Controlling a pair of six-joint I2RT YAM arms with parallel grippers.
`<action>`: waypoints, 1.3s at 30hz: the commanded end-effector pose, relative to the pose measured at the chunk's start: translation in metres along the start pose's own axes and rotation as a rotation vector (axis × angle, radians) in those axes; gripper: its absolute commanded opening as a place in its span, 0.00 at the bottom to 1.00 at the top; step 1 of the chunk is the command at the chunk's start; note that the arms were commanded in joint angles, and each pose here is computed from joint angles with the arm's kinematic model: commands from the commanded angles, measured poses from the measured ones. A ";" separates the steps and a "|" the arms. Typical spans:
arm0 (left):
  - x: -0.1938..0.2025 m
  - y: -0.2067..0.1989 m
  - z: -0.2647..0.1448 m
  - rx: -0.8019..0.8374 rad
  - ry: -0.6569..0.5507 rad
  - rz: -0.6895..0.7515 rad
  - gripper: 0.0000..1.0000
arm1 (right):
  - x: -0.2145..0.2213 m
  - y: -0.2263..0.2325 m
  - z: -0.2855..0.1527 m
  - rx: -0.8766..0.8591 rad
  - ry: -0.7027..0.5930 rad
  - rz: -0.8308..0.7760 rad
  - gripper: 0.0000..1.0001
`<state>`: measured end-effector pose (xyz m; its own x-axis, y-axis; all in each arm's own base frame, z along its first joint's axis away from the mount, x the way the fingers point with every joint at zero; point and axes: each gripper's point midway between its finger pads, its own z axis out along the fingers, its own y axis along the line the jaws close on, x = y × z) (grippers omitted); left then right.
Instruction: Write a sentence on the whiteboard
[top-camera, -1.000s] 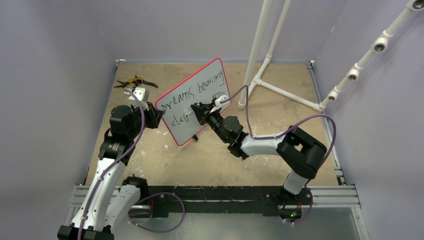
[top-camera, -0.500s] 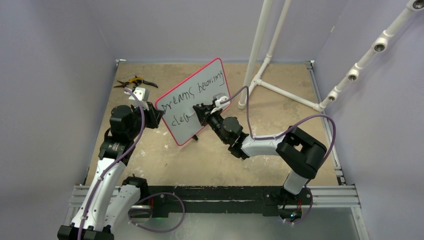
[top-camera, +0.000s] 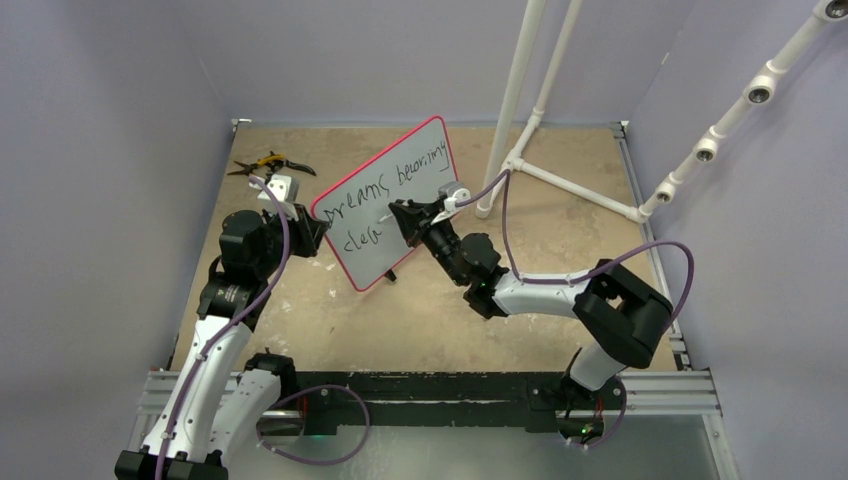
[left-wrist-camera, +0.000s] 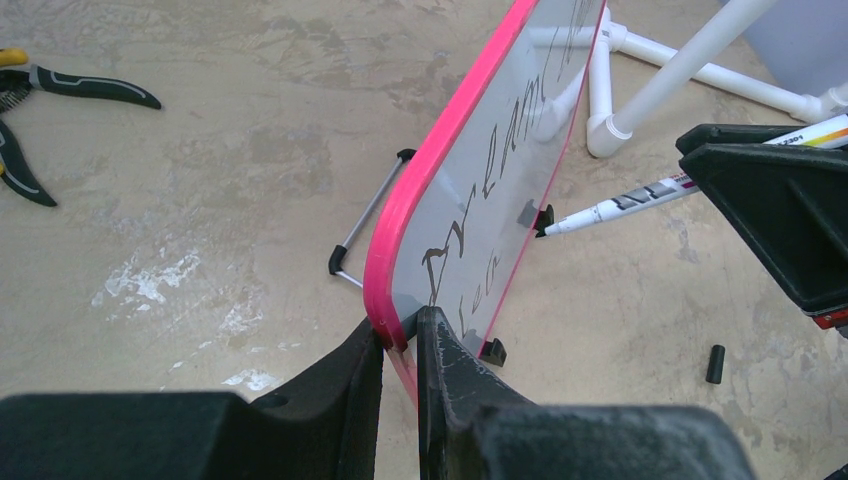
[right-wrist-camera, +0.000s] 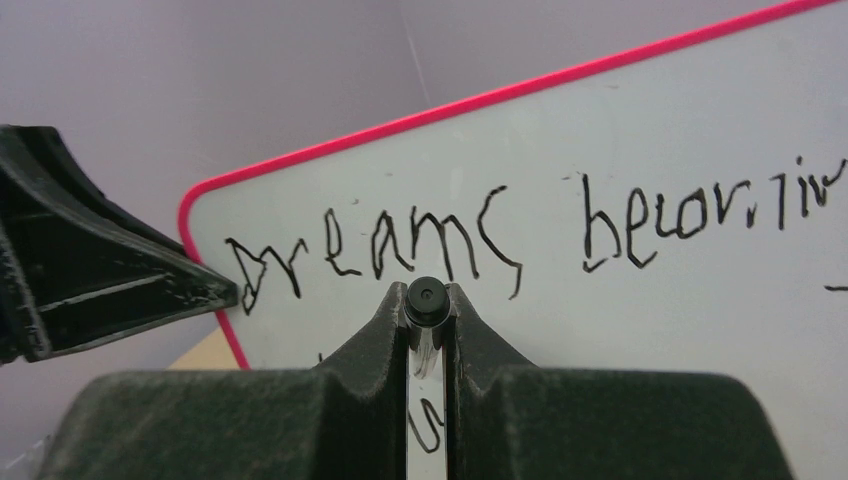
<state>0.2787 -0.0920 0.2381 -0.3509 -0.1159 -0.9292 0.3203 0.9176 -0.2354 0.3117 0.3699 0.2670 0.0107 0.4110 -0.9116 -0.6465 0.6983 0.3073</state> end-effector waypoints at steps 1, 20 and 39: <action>-0.002 -0.003 0.002 0.025 -0.009 0.023 0.14 | -0.020 0.022 0.008 -0.099 -0.053 0.007 0.00; -0.002 -0.003 0.002 0.025 -0.009 0.023 0.14 | 0.003 0.011 0.022 -0.034 -0.014 0.002 0.00; -0.002 -0.004 0.002 0.027 -0.010 0.023 0.14 | 0.022 -0.006 0.015 0.033 0.036 -0.018 0.00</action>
<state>0.2794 -0.0926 0.2382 -0.3502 -0.1155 -0.9295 0.3236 0.9163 -0.2358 0.3210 0.3895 0.2482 -0.0228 0.3733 -0.9274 -0.6517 0.6980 0.2969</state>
